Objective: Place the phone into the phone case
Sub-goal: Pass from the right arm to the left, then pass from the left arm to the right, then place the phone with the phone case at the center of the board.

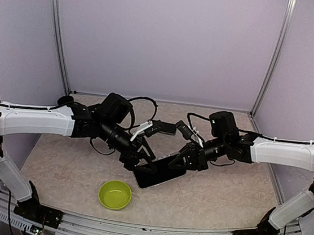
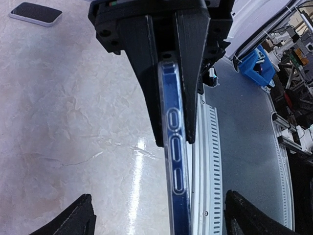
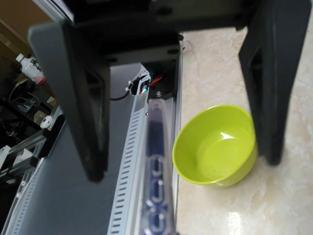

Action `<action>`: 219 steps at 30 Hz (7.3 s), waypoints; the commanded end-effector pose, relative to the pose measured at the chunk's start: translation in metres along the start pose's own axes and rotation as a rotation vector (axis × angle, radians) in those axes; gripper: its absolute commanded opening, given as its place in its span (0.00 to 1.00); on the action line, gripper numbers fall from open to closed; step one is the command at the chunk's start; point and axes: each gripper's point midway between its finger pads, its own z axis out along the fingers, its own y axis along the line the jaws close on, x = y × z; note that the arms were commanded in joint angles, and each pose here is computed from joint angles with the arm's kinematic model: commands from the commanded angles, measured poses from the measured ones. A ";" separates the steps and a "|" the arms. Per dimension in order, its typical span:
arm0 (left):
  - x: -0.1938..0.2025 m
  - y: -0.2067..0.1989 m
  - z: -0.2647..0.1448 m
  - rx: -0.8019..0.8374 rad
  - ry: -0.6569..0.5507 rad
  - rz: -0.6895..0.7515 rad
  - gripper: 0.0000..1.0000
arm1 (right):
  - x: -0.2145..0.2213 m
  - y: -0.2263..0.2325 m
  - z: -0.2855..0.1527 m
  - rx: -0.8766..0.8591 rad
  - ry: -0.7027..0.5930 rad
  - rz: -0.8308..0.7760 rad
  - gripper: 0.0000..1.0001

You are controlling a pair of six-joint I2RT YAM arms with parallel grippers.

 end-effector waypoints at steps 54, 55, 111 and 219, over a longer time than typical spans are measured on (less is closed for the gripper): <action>-0.045 0.049 -0.085 -0.112 -0.549 -0.225 0.00 | -0.037 -0.043 -0.054 0.266 -0.225 0.012 0.79; -0.045 0.050 -0.086 -0.114 -0.553 -0.226 0.00 | -0.036 -0.044 -0.053 0.269 -0.224 0.016 0.79; -0.026 0.083 -0.116 -0.286 -0.754 -0.303 0.00 | -0.026 -0.097 -0.034 0.190 -0.207 0.129 0.79; -0.005 0.033 -0.170 -0.405 -0.845 -0.319 0.99 | -0.018 -0.170 -0.136 0.601 -0.145 0.426 0.00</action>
